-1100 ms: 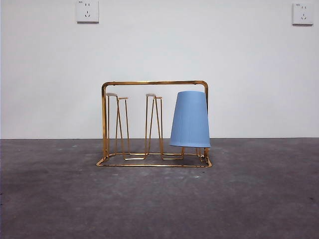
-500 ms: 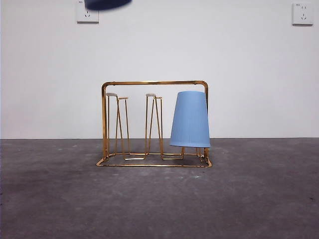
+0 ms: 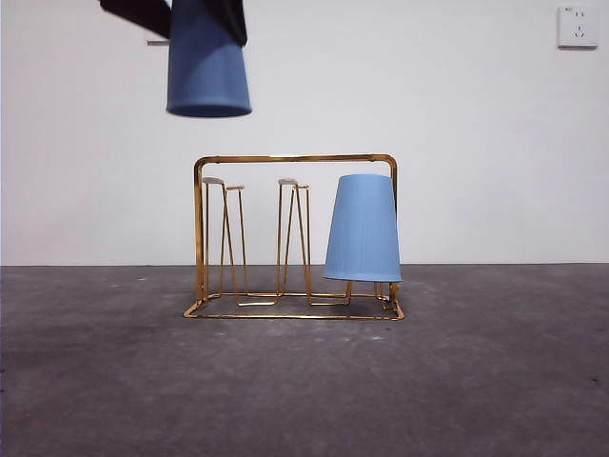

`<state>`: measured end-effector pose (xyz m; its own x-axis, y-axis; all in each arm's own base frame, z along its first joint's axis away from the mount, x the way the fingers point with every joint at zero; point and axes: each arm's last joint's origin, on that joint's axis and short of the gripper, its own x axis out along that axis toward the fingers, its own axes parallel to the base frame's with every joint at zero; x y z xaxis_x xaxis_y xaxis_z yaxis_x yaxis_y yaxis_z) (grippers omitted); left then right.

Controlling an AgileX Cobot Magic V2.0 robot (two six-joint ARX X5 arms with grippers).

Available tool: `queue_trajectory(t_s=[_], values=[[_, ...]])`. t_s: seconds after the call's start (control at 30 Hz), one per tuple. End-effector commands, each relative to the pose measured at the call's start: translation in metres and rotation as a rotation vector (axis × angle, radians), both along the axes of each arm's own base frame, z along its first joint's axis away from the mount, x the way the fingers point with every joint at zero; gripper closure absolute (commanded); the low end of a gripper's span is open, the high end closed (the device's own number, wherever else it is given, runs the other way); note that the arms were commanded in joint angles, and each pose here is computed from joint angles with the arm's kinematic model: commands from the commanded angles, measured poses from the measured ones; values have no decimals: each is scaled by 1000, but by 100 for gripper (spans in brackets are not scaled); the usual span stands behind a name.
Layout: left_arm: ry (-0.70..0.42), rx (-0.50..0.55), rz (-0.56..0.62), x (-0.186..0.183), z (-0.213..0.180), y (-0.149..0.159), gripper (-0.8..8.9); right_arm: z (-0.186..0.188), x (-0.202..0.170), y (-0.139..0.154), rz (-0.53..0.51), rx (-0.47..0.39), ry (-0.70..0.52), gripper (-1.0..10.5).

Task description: Pick up cup 1,put cup 1 in the cup rack,pick up cup 2,put cup 2 in the cup rack

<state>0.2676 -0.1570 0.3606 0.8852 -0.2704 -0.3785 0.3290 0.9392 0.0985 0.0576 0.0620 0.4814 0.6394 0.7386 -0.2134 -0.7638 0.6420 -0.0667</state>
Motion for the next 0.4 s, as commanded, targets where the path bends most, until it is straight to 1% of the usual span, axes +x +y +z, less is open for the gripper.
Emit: queue_trajectory(t_s=[0.03, 0.2, 0.3, 0.4], values=[[-10, -10, 21, 9, -4, 3, 822, 0, 0, 0, -1, -6, -11, 729], [15, -32, 8, 20, -11, 10, 822, 0, 0, 0, 0, -9, -17, 729], [48, -38, 4, 23, -21, 10, 822, 0, 0, 0, -2, -17, -26, 730], [54, -36, 5, 24, -34, 9, 822, 0, 0, -1, -14, -18, -30, 730]])
